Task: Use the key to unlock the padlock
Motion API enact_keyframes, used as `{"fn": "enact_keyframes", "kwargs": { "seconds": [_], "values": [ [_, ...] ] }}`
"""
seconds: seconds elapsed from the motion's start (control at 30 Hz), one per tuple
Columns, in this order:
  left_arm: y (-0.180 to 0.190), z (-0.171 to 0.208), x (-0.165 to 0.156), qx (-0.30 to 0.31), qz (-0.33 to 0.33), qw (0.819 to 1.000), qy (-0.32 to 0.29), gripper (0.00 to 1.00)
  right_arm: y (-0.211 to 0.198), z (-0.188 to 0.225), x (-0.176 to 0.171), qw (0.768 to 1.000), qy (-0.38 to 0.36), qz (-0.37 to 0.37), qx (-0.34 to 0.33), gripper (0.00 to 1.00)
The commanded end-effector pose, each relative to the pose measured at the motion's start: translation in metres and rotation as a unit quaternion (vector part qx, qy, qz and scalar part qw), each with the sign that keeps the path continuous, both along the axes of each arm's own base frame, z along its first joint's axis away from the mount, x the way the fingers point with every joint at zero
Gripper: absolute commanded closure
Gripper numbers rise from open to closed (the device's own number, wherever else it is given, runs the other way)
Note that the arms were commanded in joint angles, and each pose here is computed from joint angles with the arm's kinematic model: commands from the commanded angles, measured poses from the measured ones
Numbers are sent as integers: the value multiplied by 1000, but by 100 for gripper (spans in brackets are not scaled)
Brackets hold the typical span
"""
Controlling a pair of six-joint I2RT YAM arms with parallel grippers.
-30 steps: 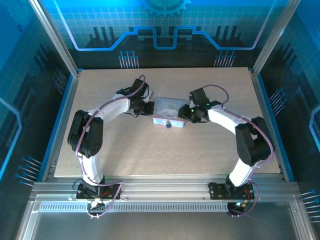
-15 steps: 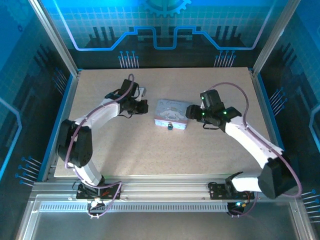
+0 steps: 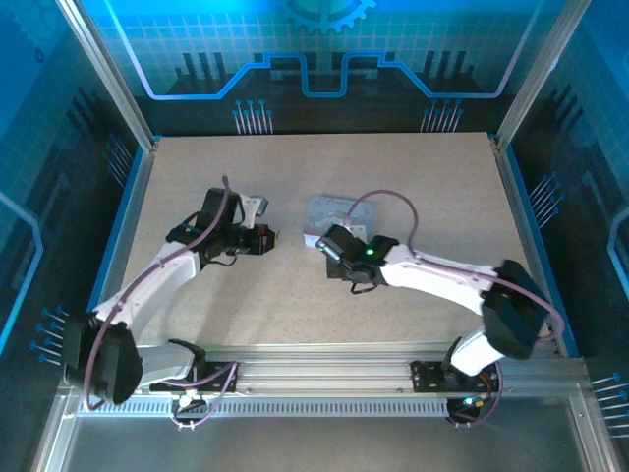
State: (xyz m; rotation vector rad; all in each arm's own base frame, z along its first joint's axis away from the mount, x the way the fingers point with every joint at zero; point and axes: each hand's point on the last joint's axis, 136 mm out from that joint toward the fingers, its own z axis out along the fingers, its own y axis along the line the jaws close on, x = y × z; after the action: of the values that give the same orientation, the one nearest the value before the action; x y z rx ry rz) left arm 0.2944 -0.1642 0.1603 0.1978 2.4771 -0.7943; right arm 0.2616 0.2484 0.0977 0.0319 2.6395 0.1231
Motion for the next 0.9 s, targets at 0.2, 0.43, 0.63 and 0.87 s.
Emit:
{"fn": "enact_keyframes", "kwargs": {
  "seconds": [0.2, 0.43, 0.63, 0.87],
  "values": [
    [-1, 3, -48, -49, -23, 998, -7, 100, 30, -17, 34, 997, -34, -60, -38, 54],
    [-2, 1, -58, -72, -20, 997, -15, 100, 30, -40, 46, 995, -33, -82, -52, 58],
    [-5, 5, -58, -77, -29, 996, -20, 100, 23, -56, 57, 993, -26, -103, -52, 60],
    [-5, 5, -57, -79, -29, 996, -22, 100, 20, -60, 75, 992, -33, -112, -49, 61]
  ]
}}
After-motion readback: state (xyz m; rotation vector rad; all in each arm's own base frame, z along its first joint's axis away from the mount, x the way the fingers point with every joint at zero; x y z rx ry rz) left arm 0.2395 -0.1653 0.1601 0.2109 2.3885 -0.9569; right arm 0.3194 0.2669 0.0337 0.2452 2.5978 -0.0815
